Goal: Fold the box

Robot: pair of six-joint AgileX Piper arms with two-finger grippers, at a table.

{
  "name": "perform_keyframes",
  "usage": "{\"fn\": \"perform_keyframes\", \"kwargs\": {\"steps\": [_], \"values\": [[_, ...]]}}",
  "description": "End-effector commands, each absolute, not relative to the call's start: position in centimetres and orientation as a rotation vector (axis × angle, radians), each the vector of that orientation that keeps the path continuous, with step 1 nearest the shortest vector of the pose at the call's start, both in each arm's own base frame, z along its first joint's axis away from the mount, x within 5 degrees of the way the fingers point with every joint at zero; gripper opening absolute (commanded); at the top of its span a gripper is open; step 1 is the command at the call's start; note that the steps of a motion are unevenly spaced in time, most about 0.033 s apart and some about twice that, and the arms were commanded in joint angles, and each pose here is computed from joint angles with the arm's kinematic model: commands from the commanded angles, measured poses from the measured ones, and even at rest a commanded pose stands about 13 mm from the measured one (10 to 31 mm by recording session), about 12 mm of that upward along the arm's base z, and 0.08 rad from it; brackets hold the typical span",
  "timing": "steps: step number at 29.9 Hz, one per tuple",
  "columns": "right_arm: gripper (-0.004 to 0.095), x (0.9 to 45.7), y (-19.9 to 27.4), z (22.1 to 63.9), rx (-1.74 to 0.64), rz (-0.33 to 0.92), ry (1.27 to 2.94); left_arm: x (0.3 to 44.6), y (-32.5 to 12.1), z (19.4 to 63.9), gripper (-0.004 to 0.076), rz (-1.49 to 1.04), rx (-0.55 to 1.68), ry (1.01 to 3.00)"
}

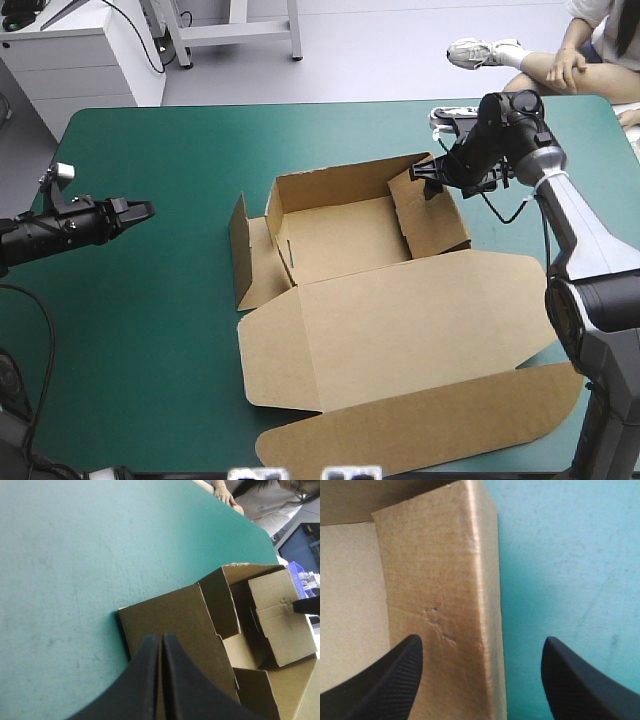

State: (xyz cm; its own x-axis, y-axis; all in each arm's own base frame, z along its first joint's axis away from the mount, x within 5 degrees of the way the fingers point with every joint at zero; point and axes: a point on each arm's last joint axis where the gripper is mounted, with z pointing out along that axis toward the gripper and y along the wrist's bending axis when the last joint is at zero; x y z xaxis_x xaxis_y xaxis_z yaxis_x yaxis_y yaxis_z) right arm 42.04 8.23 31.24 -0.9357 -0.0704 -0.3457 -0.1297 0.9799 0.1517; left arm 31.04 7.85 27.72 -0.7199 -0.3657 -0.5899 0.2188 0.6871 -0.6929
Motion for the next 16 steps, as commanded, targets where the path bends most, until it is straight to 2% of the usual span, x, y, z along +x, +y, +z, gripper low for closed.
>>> {"fn": "perform_keyframes", "kwargs": {"steps": [1,4,9,16], "values": [[0.0631,39.5,8.0,36.6,-0.137,0.307,2.661,30.8,7.4,30.1,0.0008,-1.056,-0.087,2.053],[0.0631,38.1,7.6,37.0,-0.146,0.267,2.669,30.8,7.3,30.1,0.0008,-1.059,-0.084,2.053],[0.063,36.2,7.3,35.2,-0.167,0.248,2.75,30.9,7.3,30.1,0.0008,-1.055,-0.089,2.051],[0.063,36.9,7.4,31.0,-0.172,0.242,2.834,30.9,7.4,30.2,0.0008,-1.07,-0.121,2.044]]}}
